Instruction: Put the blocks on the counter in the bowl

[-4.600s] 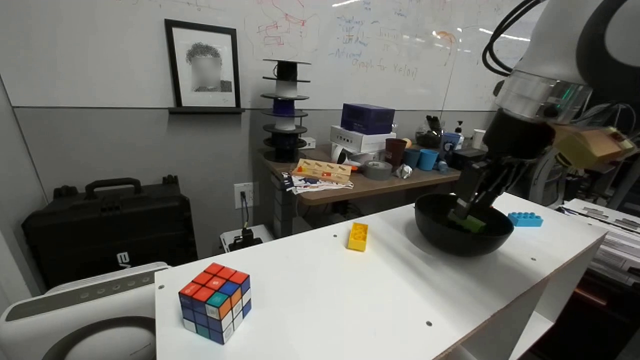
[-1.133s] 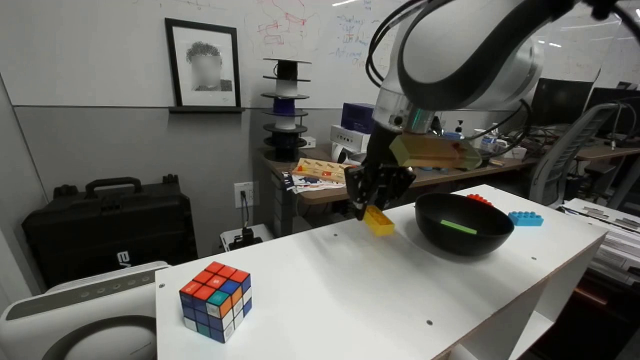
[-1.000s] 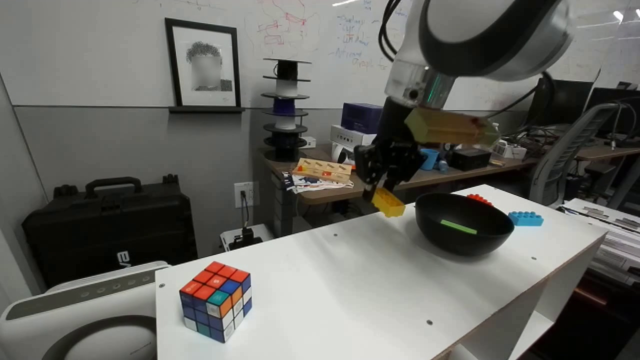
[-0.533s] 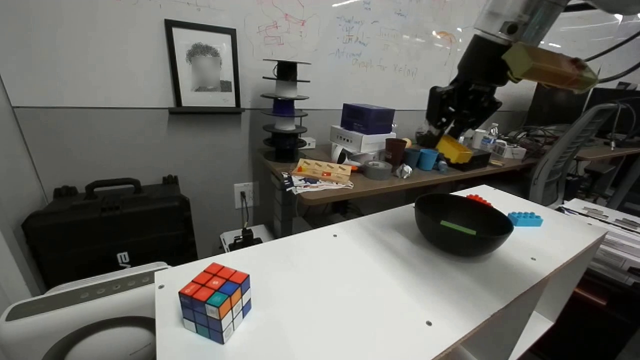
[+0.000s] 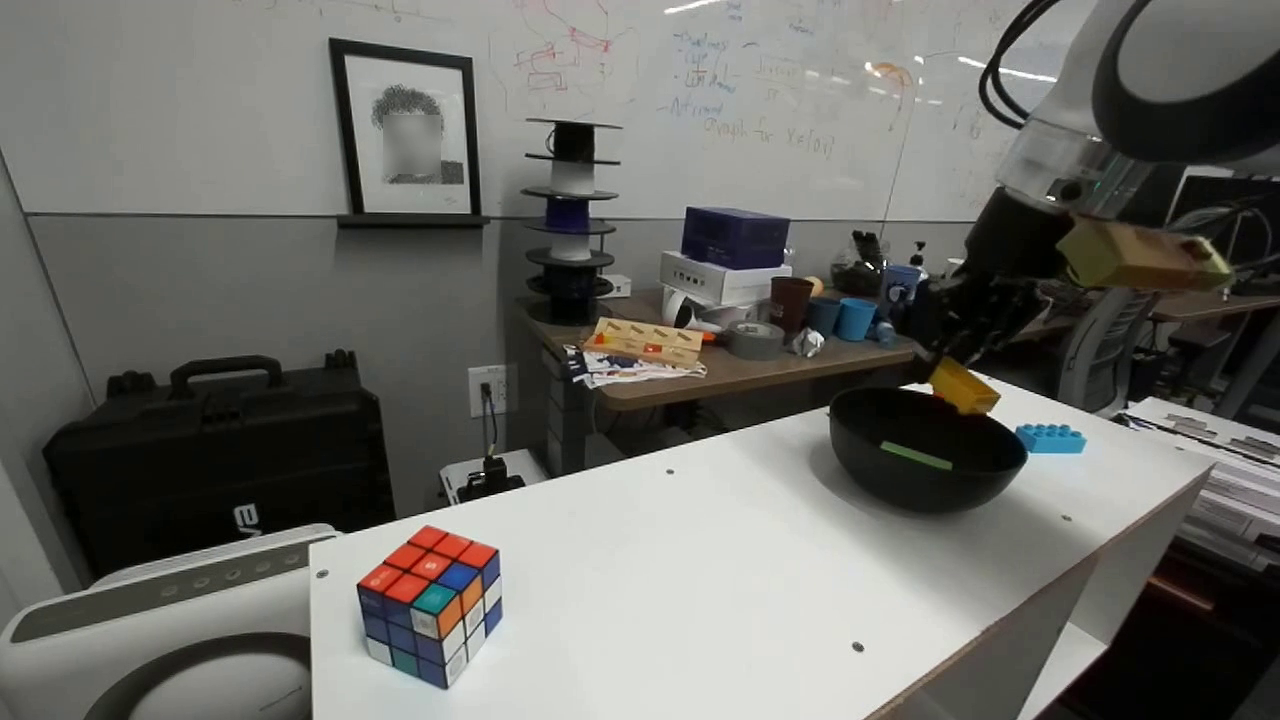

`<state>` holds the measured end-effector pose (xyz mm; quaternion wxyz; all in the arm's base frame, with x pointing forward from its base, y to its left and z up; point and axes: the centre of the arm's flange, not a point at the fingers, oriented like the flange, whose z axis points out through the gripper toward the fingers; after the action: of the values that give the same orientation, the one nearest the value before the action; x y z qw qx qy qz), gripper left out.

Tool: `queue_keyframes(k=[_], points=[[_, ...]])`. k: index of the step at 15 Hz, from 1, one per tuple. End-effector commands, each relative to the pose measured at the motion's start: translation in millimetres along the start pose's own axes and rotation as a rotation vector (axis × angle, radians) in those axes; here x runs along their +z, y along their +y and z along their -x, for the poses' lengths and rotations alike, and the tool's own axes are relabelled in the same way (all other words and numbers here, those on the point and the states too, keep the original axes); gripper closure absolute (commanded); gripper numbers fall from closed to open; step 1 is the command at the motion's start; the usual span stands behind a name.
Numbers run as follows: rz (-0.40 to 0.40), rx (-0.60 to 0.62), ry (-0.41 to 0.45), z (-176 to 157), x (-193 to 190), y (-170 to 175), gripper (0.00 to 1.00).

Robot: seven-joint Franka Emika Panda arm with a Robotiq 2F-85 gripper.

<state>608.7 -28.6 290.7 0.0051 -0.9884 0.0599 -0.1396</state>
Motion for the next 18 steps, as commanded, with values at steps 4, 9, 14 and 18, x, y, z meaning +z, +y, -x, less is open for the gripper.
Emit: queue_keyframes(k=[4,9,14,18], points=[[0.038,-0.104,0.038,13,19,-16,0.31],[0.006,-0.095,0.068,6,-29,24,0.0],[-0.077,-0.099,0.03,-4,-51,109,0.0],[-0.183,-0.08,-0.076,-7,-41,174,0.0]])
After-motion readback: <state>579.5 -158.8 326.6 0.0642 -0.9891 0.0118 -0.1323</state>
